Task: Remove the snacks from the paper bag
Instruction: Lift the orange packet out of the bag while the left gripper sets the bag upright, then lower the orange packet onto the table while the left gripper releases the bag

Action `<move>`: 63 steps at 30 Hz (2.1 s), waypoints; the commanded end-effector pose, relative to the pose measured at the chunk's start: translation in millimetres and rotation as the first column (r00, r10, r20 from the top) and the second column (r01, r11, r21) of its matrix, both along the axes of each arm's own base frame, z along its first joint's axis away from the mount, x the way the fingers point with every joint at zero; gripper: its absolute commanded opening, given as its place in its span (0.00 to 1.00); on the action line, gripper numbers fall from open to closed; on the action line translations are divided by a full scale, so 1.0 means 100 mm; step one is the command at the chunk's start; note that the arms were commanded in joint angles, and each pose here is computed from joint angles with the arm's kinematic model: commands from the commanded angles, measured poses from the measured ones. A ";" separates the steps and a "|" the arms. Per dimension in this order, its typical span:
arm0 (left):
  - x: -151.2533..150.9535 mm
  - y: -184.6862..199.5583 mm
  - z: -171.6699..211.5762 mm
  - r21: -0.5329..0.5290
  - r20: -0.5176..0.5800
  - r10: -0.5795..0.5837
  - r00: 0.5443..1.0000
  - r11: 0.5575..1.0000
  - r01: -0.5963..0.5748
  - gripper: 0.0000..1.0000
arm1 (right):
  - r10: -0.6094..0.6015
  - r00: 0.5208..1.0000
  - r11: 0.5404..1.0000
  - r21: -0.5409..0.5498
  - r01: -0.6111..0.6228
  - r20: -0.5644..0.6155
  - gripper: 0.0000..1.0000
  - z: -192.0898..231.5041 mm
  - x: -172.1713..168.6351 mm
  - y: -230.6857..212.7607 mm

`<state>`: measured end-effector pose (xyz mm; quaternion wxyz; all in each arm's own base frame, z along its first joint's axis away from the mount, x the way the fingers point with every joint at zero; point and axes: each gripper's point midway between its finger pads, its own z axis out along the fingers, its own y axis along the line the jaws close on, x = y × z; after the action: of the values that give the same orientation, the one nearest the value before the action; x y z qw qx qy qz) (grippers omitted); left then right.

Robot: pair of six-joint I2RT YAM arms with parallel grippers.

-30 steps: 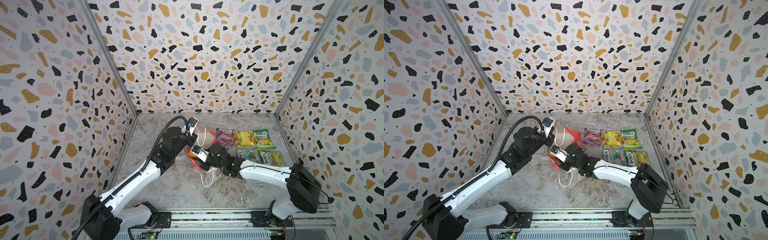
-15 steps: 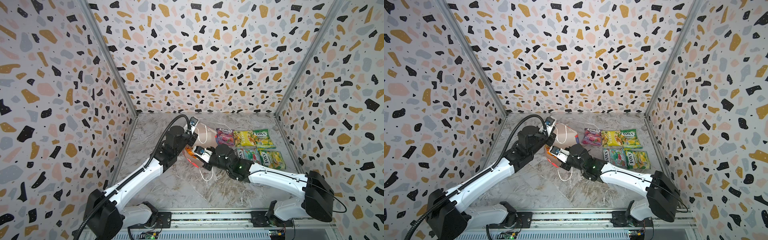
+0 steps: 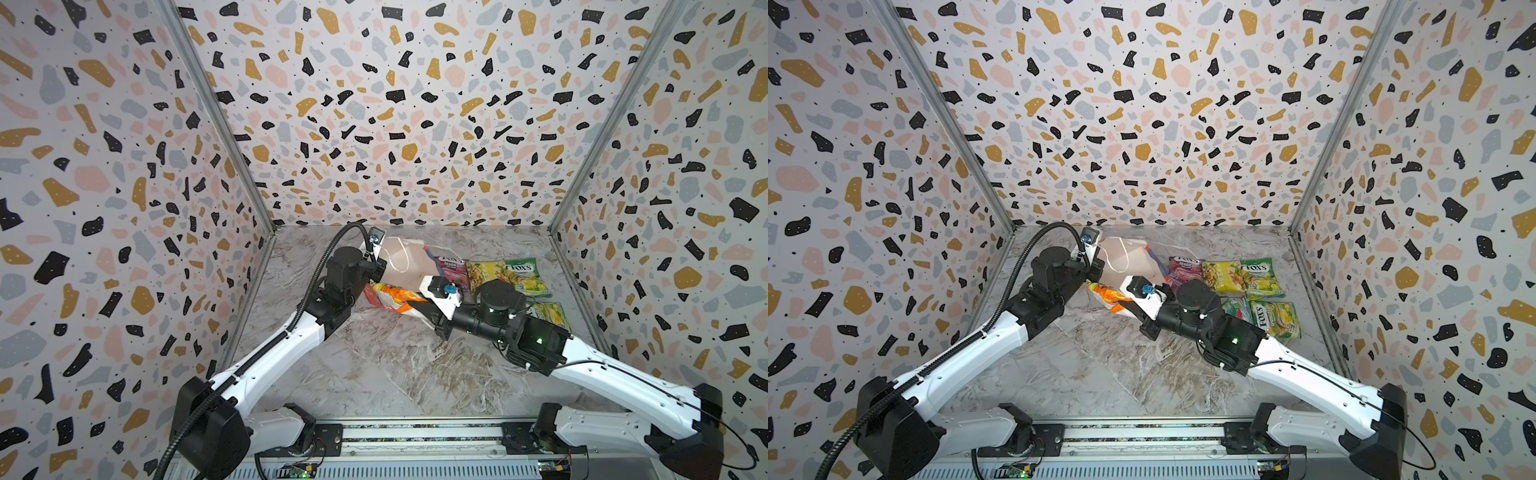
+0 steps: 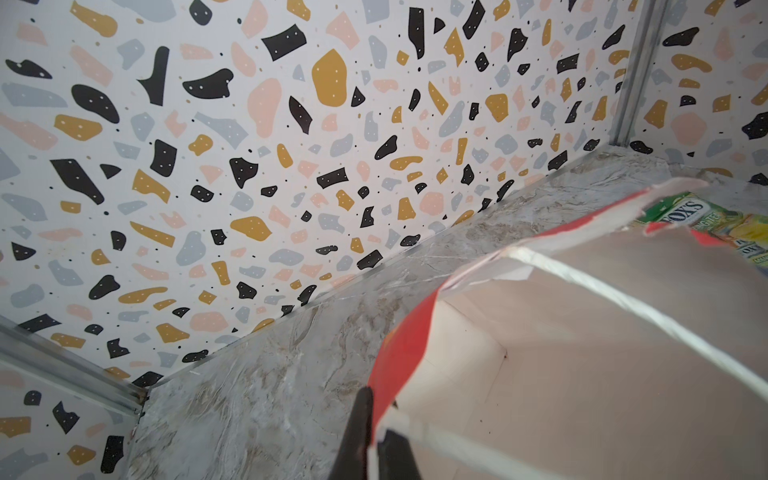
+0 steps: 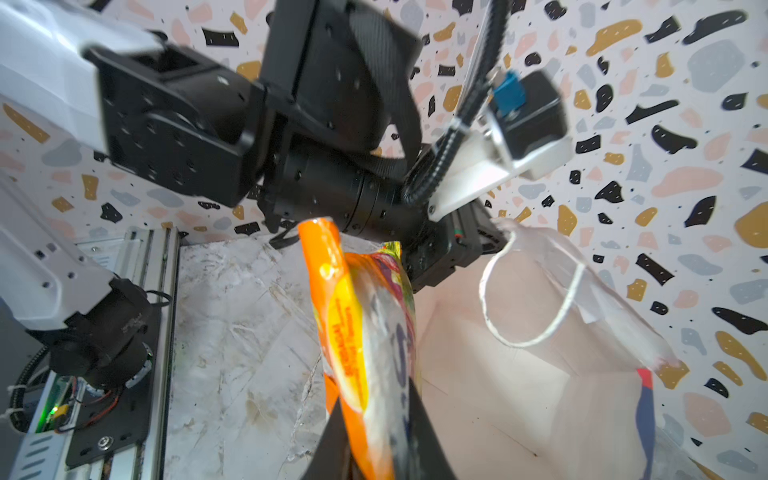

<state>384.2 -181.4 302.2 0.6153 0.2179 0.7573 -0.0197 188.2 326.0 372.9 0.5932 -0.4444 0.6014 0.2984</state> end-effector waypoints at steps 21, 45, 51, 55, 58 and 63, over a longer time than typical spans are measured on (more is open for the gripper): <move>0.35 0.34 0.06 -0.414 -0.356 0.251 0.900 0.821 -0.393 0.00 | -0.511 0.788 0.829 0.047 0.558 -0.343 0.10 -0.04 1.03 -1.30; 0.19 0.32 -0.01 -0.676 -0.380 0.172 0.909 0.619 -0.400 0.00 | -0.640 0.587 0.765 -0.341 0.546 -0.496 0.08 -1.47 1.49 -1.25; 0.21 0.34 -0.09 -0.671 -0.383 0.166 0.909 0.626 -0.397 0.06 | -0.690 0.540 0.723 -0.417 0.551 -0.482 0.09 -1.62 1.55 -1.30; 0.22 0.39 -0.13 -0.658 -0.380 0.173 0.908 0.640 -0.397 0.13 | -0.703 0.519 0.711 -0.451 0.540 -0.487 0.08 -1.74 1.57 -1.28; 0.22 0.44 -0.14 -0.644 -0.379 0.181 0.907 0.653 -0.399 0.22 | -0.733 0.481 0.679 -0.473 0.561 -0.481 0.09 -1.82 1.60 -1.33; 0.19 0.43 0.02 -0.638 -0.338 0.148 0.929 0.690 -0.342 0.35 | -0.759 0.420 0.647 -0.508 0.568 -0.497 0.09 -1.95 1.65 -1.33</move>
<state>406.4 -136.6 272.5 0.5114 -0.1636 0.8127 -0.2263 344.6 192.1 158.8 0.3193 -0.1260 0.9347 0.0922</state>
